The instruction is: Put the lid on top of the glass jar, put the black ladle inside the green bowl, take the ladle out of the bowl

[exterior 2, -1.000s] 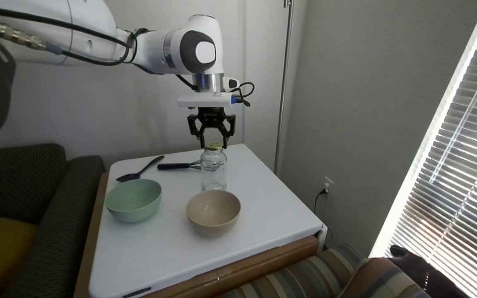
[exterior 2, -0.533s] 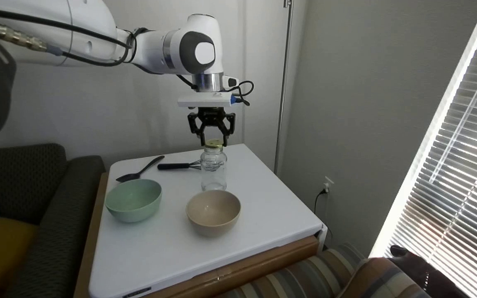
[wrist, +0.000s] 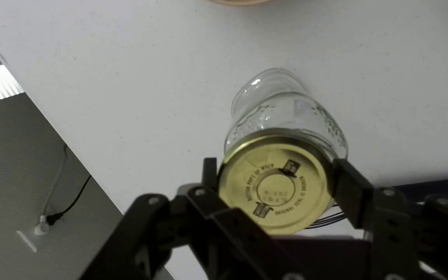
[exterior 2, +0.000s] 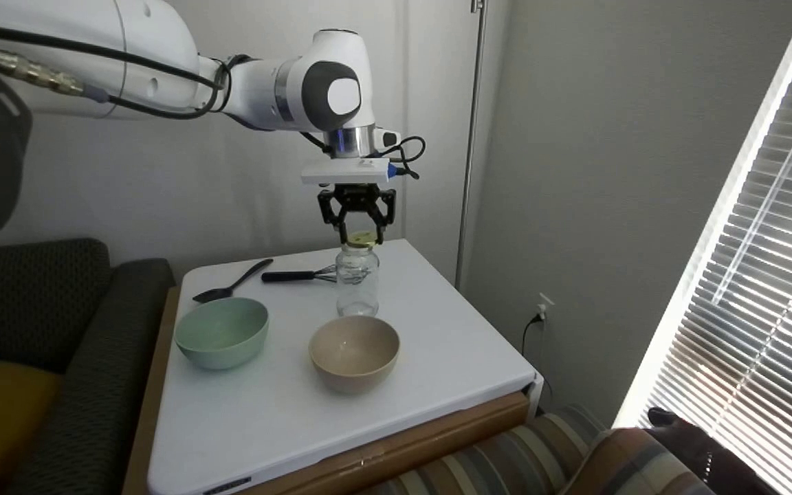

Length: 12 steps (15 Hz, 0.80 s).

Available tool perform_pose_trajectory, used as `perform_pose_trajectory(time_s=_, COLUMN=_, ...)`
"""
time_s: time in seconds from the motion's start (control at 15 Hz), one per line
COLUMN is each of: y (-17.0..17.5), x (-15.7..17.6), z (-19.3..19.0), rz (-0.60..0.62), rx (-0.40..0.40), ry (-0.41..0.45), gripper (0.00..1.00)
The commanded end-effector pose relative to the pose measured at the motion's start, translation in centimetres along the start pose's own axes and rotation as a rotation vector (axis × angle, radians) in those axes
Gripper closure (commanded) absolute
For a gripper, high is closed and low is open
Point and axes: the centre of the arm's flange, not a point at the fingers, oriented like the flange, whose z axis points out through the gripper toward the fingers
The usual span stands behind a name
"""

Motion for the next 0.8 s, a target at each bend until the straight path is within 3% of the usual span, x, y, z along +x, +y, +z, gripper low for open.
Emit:
perform_pose_trajectory(time_s=0.0, y=1.5, x=2.3, z=-0.2, rz=0.009, rx=0.004, ry=0.021, gripper=0.53)
perform_pose_trajectory(time_s=0.33, y=1.3, x=2.5, z=-2.6, rz=0.009, rx=-0.061, ry=0.004, gripper=0.53)
perform_pose_trajectory(time_s=0.73, y=1.6, x=2.6, z=-2.5, rz=0.024, rx=-0.011, ry=-0.032, gripper=0.53)
